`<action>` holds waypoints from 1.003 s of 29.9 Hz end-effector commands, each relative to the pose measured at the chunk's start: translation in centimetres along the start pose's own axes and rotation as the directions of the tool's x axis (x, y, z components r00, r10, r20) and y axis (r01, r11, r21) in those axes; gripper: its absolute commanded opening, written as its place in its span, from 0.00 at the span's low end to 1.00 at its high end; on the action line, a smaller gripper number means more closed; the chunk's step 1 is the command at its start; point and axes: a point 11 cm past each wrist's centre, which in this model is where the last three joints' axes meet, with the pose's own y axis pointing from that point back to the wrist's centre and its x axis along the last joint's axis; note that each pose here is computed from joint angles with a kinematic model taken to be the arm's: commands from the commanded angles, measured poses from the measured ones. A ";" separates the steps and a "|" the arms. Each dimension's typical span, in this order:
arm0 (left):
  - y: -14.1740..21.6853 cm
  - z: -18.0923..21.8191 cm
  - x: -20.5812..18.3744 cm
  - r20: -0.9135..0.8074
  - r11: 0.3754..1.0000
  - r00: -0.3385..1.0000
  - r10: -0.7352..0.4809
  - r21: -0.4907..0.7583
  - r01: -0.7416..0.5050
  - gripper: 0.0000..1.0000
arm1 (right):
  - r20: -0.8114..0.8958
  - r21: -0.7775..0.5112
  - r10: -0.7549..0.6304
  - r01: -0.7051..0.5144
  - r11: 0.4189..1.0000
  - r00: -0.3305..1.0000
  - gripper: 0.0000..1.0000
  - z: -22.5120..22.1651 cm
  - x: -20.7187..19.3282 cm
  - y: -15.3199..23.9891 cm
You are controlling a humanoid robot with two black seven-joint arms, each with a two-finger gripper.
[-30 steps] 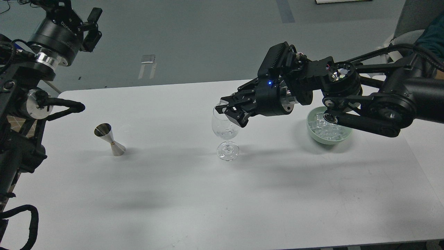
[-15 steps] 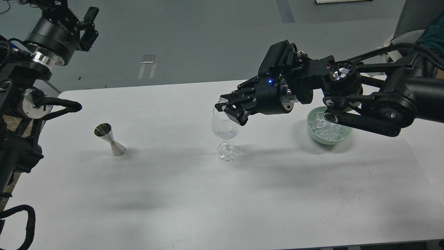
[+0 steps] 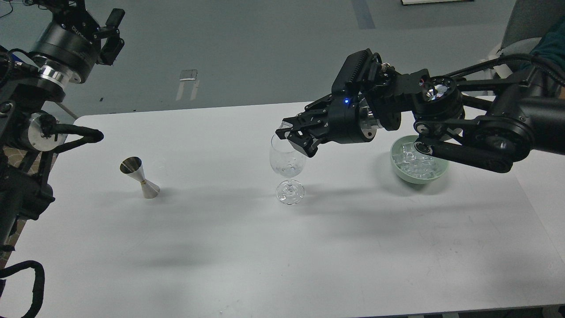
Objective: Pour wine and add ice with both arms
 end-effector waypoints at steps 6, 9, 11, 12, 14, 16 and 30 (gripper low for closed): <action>0.0 0.0 0.0 -0.001 1.000 1.000 0.001 -0.001 -0.001 0.98 | 0.011 0.002 0.014 -0.014 1.000 1.000 0.93 -0.1 0.2 0.0; 0.0 0.0 0.0 -0.001 1.000 1.000 0.001 -0.001 -0.001 0.98 | 0.011 0.001 0.013 -0.013 1.000 1.000 0.59 0.0 0.2 0.0; 0.0 0.0 0.0 -0.001 1.000 1.000 0.001 -0.001 -0.001 0.98 | 0.010 -0.001 0.012 -0.012 1.000 1.000 0.54 0.0 0.3 0.0; 0.0 0.0 0.0 -0.001 1.000 1.000 0.001 0.000 -0.001 0.98 | 0.008 -0.001 0.010 -0.010 1.000 1.000 0.48 0.0 0.2 0.0; 0.0 0.0 0.0 -0.001 1.000 1.000 0.001 -0.001 -0.001 0.98 | 0.008 0.000 0.008 -0.008 1.000 1.000 0.36 0.0 0.2 0.0; 0.0 0.0 0.0 -0.001 1.000 1.000 0.001 0.000 -0.001 0.98 | 0.008 -0.003 0.003 -0.003 1.000 1.000 0.28 0.1 0.1 0.1; 0.0 0.0 0.1 0.001 1.000 1.000 0.002 0.000 -0.002 0.98 | 0.010 -0.007 -0.015 0.015 1.000 1.000 0.00 0.1 0.0 0.1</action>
